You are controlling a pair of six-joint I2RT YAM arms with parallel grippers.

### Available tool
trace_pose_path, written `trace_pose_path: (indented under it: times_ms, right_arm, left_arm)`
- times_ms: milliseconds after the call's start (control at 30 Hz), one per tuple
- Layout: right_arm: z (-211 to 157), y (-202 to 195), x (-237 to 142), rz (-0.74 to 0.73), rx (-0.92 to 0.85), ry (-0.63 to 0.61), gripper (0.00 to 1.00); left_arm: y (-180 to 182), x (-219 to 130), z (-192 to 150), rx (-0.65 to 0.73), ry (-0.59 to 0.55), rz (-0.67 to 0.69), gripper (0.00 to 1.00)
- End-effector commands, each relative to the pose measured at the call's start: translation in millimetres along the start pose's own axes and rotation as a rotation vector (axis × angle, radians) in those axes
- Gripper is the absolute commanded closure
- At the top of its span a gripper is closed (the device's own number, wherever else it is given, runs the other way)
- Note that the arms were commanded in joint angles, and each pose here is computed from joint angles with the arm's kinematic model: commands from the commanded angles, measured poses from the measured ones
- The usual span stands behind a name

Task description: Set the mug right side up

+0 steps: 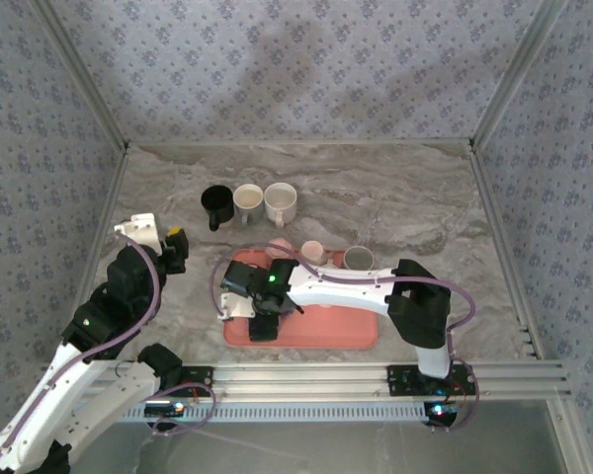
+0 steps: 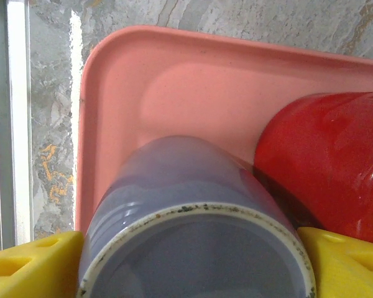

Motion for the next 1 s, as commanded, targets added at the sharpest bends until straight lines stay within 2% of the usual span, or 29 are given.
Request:
trace_pose_path:
  times_ms: [0, 433, 767, 967]
  right_arm:
    - [-33.6, 2.1, 16.9, -0.007, 0.039, 0.141, 0.14]
    - [-37.3, -2.5, -4.6, -0.019, 0.122, 0.109, 0.14]
    - [-45.0, -5.4, 14.3, -0.034, 0.167, 0.139, 0.07]
    - [-42.5, -1.9, 17.4, -0.012, 0.172, 0.123, 0.13]
  left_arm:
    - [-2.2, 2.7, 3.2, -0.003, -0.014, -0.003, 0.47]
    - [-3.2, 3.9, 2.7, 0.001, -0.011, -0.004, 0.47]
    - [-3.0, 4.8, 1.2, 0.003, -0.005, -0.003, 0.47]
    - [-2.9, 4.6, 1.7, 0.001, -0.005, -0.002, 0.47]
Point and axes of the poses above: each hand's point on the last joint's axis, 136 mm out from that joint toward the fingers, its own x axis out along the fingers, its own y axis along the line the jaws close on, z = x × y, the point moved 1 cm from there along -x, back along the fingers, and after that the axes turned 2 degrees about -x, right-handed, at the moved point
